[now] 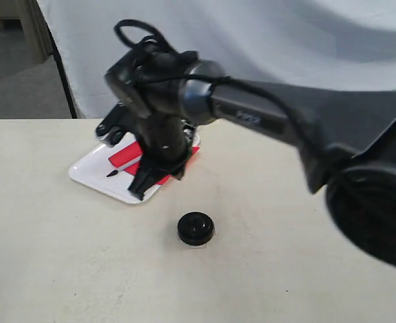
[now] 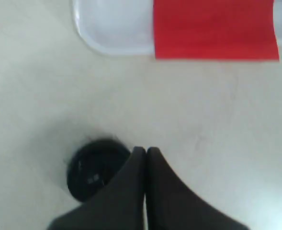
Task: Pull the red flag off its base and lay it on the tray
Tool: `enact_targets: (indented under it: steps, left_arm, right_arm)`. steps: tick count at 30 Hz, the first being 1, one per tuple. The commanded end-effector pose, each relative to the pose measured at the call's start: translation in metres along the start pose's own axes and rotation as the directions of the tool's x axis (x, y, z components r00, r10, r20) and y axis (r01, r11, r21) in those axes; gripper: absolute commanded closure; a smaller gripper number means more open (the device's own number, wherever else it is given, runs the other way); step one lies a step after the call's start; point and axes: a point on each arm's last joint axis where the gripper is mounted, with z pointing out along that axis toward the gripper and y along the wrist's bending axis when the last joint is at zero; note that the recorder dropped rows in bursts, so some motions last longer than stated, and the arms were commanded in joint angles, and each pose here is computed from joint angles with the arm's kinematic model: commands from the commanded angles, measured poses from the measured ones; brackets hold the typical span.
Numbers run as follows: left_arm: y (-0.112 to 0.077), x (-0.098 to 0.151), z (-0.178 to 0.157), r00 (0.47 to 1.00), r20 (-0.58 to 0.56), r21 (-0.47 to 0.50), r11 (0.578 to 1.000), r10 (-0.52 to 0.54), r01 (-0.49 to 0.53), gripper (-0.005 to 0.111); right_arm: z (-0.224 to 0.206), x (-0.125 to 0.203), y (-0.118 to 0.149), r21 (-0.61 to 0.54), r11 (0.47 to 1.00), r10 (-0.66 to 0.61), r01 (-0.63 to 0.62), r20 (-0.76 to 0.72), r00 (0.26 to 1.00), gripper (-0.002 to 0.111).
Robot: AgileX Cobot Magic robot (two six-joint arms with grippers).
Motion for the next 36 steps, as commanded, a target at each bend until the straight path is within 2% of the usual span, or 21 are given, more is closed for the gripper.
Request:
enact_targets:
  steps: [1,5,9,14,15,17,18,21,23,25,30,32,34,36]
  left_arm:
    - [0.0,0.0,0.0,1.0,0.003,0.004,1.0,0.002,-0.002,0.107]
    - [0.0,0.0,0.0,1.0,0.003,0.004,1.0,0.002,-0.002,0.107]
    - [0.0,0.0,0.0,1.0,0.003,0.004,1.0,0.002,-0.002,0.107]
    - [0.0,0.0,0.0,1.0,0.003,0.004,1.0,0.002,-0.002,0.107]
    - [0.0,0.0,0.0,1.0,0.003,0.004,1.0,0.002,-0.002,0.107]
    - [0.0,0.0,0.0,1.0,0.003,0.004,1.0,0.002,-0.002,0.107]
    - [0.0,0.0,0.0,1.0,0.003,0.004,1.0,0.002,-0.002,0.107]
    - [0.0,0.0,0.0,1.0,0.003,0.004,1.0,0.002,-0.002,0.107]
    - [0.0,0.0,0.0,1.0,0.003,0.004,1.0,0.002,-0.002,0.107]
    - [0.0,0.0,0.0,1.0,0.003,0.004,1.0,0.002,-0.002,0.107]
    - [0.0,0.0,0.0,1.0,0.003,0.004,1.0,0.002,-0.002,0.107]
    - [0.0,0.0,0.0,1.0,0.003,0.004,1.0,0.002,-0.002,0.107]
    - [0.0,0.0,0.0,1.0,0.003,0.004,1.0,0.002,-0.002,0.107]
    - [0.0,0.0,0.0,1.0,0.003,0.004,1.0,0.002,-0.002,0.107]
  right_arm:
    - [-0.012,0.063,-0.045,-0.045,0.982,0.175,-0.182,-0.117,0.977,0.109]
    - [-0.026,0.134,-0.08,-0.073,0.926,0.367,-0.371,-0.064,0.928,0.109]
    - [-0.045,0.215,-0.109,-0.054,0.823,0.566,-0.565,-0.001,0.824,0.109]
    - [-0.077,0.313,-0.128,0.049,0.644,0.762,-0.764,0.052,0.645,0.109]
    - [-0.087,0.333,-0.131,0.077,0.589,0.801,-0.805,0.079,0.594,0.109]
    - [-0.1,0.355,-0.131,0.109,0.52,0.84,-0.847,0.113,0.53,0.109]
    - [-0.111,0.367,-0.131,0.118,0.464,0.865,-0.878,0.157,0.478,0.109]
    - [-0.13,0.378,-0.127,0.092,0.381,0.874,-0.92,0.289,0.391,0.109]
    - [-0.139,0.379,-0.121,0.085,0.378,0.856,-0.922,0.347,0.383,0.109]
    - [-0.139,0.378,-0.11,0.091,0.418,0.821,-0.904,0.388,0.419,0.109]
    - [-0.142,0.366,-0.088,0.038,0.486,0.754,-0.873,0.487,0.44,0.109]
    - [-0.147,0.362,-0.075,0.018,0.531,0.71,-0.847,0.537,0.456,0.109]
    - [-0.16,0.363,-0.055,-0.008,0.572,0.646,-0.82,0.62,0.445,0.109]
    - [-0.173,0.372,-0.038,-0.022,0.575,0.597,-0.818,0.695,0.401,0.109]
